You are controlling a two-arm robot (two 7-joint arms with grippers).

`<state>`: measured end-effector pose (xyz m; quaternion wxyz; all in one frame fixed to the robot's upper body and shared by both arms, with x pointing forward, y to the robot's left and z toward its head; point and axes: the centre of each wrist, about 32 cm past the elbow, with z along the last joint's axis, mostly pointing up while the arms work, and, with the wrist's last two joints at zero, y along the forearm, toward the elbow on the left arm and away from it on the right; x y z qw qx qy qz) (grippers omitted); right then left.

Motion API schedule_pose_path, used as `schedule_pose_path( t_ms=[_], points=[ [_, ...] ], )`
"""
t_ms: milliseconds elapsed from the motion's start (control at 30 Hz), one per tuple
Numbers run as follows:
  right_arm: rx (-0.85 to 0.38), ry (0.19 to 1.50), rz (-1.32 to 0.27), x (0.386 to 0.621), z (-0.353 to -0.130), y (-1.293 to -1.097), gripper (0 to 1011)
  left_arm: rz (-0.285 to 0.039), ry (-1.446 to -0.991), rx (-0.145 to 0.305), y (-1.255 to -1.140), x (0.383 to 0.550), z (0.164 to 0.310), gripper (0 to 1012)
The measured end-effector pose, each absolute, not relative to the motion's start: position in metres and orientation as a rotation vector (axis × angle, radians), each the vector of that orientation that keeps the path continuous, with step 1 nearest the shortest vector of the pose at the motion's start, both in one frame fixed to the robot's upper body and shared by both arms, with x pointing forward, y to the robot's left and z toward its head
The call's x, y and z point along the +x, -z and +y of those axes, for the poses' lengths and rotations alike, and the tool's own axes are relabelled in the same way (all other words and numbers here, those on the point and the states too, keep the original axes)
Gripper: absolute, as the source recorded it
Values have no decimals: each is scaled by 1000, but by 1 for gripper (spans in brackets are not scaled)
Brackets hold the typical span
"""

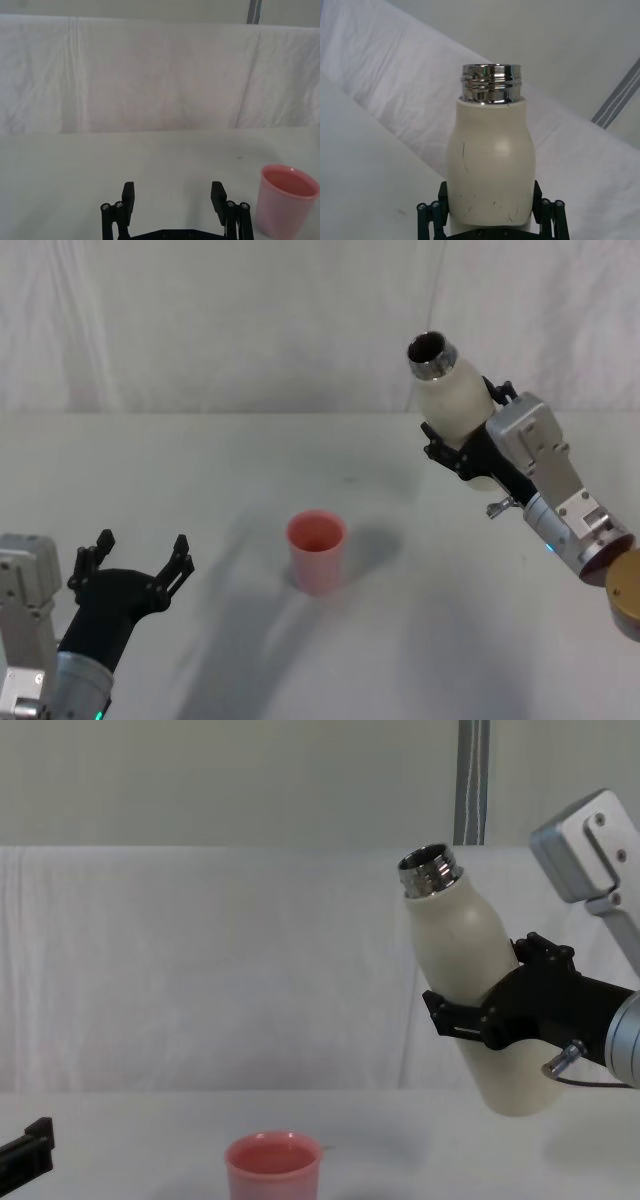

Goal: Grasp the thermos with one hand and pour water into the cup lid.

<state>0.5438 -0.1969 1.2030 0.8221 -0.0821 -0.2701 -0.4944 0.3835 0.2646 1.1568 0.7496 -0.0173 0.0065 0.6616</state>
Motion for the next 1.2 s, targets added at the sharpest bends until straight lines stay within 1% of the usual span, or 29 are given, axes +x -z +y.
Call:
schedule_pose_path(
  t_ms=[233,767,933,1200],
  points=[
    [-111,1087,-498,542,-200,-1197,958,14,-1446,-38,-1157,384,265,1001],
    [-81,1123,-435,531,-214,-1190,958,14,-1446,-38,-1157,384,265,1001],
    [-28,1122,-379,526,-220,-1184,958,14,-1446,-38,-1157,384,265,1001],
    [7,1114,-327,518,-224,-1175,958,14,-1446,-38,-1157,384,265,1001]
  ],
)
